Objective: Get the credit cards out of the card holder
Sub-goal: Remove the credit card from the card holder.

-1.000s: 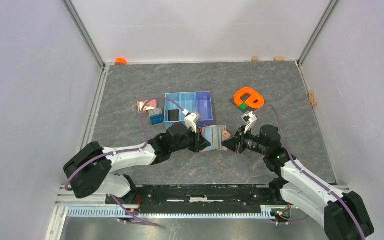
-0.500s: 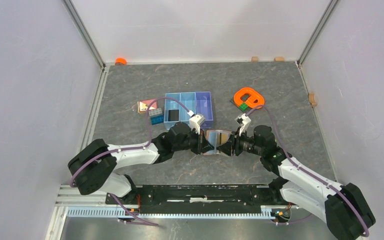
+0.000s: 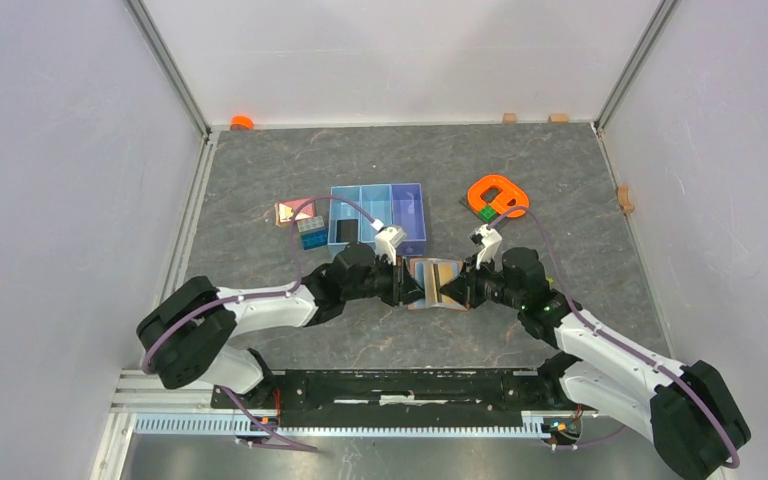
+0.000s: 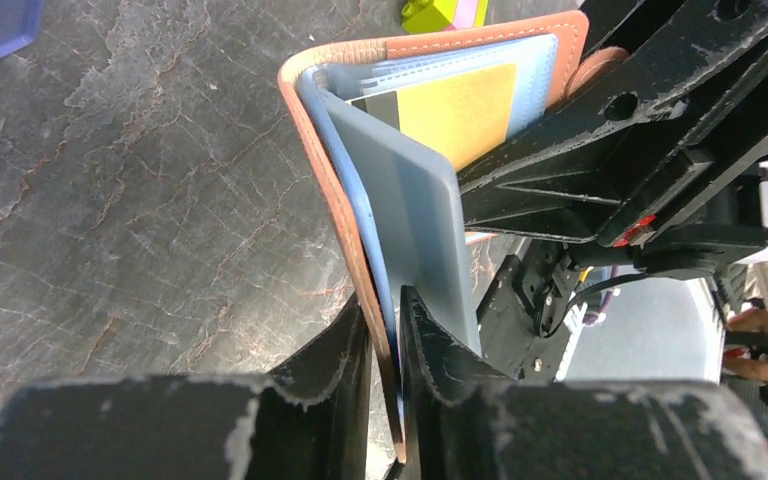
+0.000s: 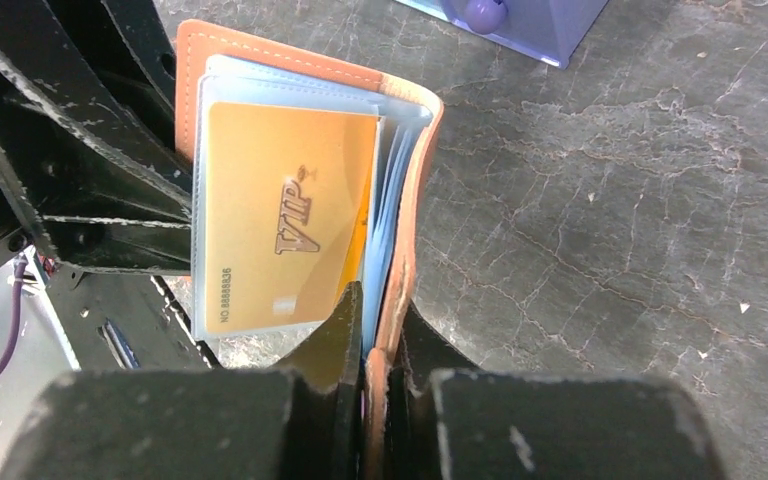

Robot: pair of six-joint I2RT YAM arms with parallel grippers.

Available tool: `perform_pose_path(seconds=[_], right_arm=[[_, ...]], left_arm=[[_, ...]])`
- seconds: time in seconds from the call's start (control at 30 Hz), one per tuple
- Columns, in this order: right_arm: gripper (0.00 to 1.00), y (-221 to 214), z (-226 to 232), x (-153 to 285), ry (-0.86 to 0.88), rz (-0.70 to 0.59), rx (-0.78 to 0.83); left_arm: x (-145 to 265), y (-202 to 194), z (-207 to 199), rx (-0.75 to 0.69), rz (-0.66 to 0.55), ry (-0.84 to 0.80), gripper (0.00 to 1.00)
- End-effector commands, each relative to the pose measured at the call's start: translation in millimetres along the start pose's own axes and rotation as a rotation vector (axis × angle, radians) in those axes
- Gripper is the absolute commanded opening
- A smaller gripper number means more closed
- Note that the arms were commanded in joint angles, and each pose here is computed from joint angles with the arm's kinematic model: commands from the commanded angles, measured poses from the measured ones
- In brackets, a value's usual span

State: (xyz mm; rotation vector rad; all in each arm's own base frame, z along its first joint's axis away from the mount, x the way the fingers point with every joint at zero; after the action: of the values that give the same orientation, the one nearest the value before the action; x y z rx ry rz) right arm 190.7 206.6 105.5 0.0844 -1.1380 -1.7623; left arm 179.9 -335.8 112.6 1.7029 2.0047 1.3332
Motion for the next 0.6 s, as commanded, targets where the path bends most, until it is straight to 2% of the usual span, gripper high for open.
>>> perform_pose_path(seconds=[0.0, 0.13, 0.33, 0.47, 0.57], right_arm=[[0.0, 20, 11, 0, 0.017, -0.046, 0.043], [0.0, 23, 11, 2, 0.011, -0.063, 0.041], [0.0, 29, 9, 7, -0.016, -0.101, 0.042], [0.0, 33, 7, 11, -0.038, -0.127, 0.045], [0.0, 33, 8, 11, -0.035, -0.131, 0.047]], left_arm=[[15, 34, -11, 0.035, -0.151, -0.045, 0.24], [30, 42, 2, 0.059, -0.217, 0.004, 0.33], [40, 47, 8, 0.068, -0.269, 0.04, 0.39], [48, 51, 6, 0.048, -0.304, 0.032, 0.51], [54, 54, 0, 0.021, -0.335, -0.002, 0.66]])
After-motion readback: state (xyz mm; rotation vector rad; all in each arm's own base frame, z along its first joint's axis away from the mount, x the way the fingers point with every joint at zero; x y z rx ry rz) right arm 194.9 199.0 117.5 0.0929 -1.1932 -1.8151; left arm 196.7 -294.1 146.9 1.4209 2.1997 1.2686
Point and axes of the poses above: each gripper's point midway between its finger pads, its own x axis back along the fingers, its own z axis along the line the jaws close on, y = z × x, the point moved 2 cm from there along x, back along the fingers, and after that the axes turned 6 degrees about -x, right-handed, at the moved point
